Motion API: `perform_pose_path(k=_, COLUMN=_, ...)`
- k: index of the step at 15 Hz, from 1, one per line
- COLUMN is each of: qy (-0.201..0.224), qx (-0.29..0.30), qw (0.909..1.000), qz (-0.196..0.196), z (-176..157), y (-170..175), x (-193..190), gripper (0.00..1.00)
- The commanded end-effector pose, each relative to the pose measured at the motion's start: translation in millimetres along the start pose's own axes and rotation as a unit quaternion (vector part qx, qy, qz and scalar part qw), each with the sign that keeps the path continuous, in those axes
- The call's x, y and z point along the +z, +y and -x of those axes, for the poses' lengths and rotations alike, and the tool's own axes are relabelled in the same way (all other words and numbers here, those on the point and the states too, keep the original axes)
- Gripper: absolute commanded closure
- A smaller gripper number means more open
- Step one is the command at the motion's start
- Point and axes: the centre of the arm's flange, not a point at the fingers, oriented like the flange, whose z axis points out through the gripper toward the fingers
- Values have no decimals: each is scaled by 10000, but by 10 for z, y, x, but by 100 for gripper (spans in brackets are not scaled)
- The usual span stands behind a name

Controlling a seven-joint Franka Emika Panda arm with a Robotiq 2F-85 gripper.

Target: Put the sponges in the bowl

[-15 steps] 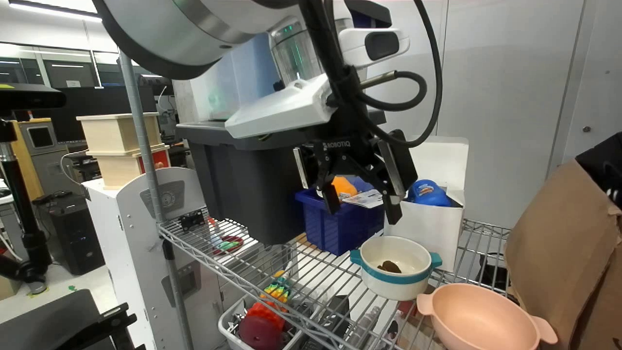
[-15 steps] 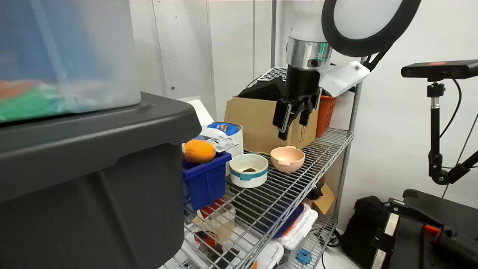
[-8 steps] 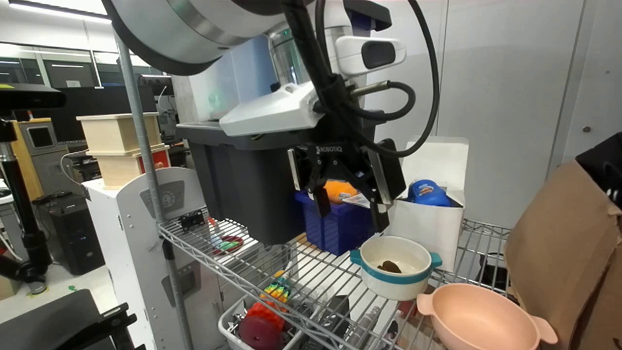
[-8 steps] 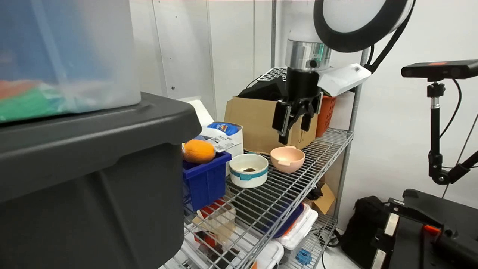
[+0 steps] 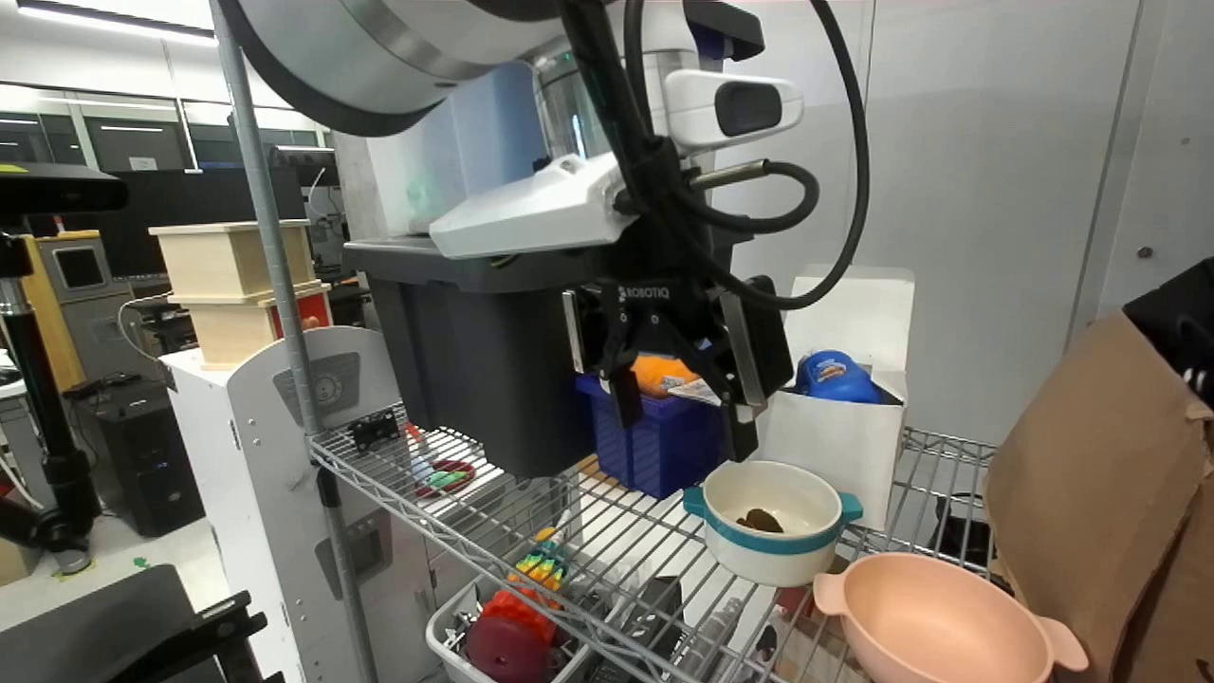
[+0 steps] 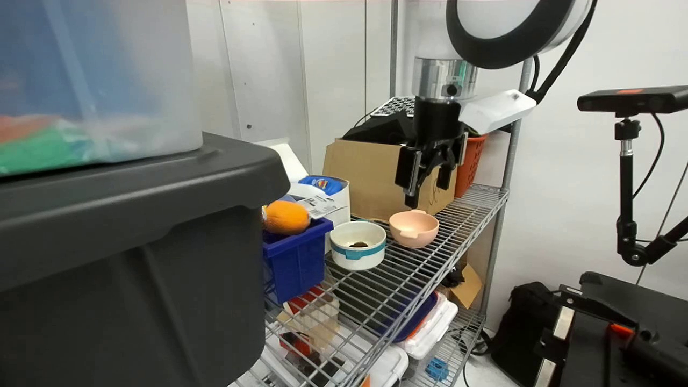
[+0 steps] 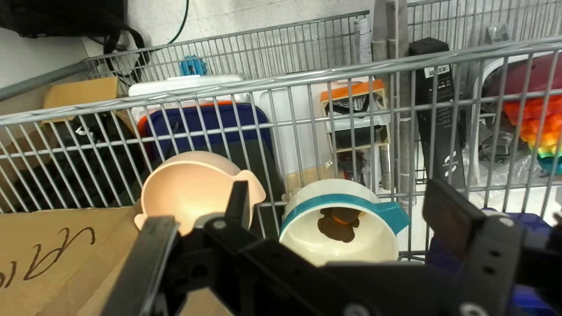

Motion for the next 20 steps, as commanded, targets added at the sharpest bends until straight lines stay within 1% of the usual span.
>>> perform_pose_path(k=1, qy=-6, qx=0, qw=10000, qz=0, z=-1, y=4, x=0, gripper=0)
perform_pose_path(k=13, qy=45, qx=-69, qw=10000, qz=1, z=2, y=-13, x=31, gripper=0)
perform_pose_path(k=20, qy=116, qx=-159, qw=9998, qz=24, z=-166, y=-149, x=58, gripper=0)
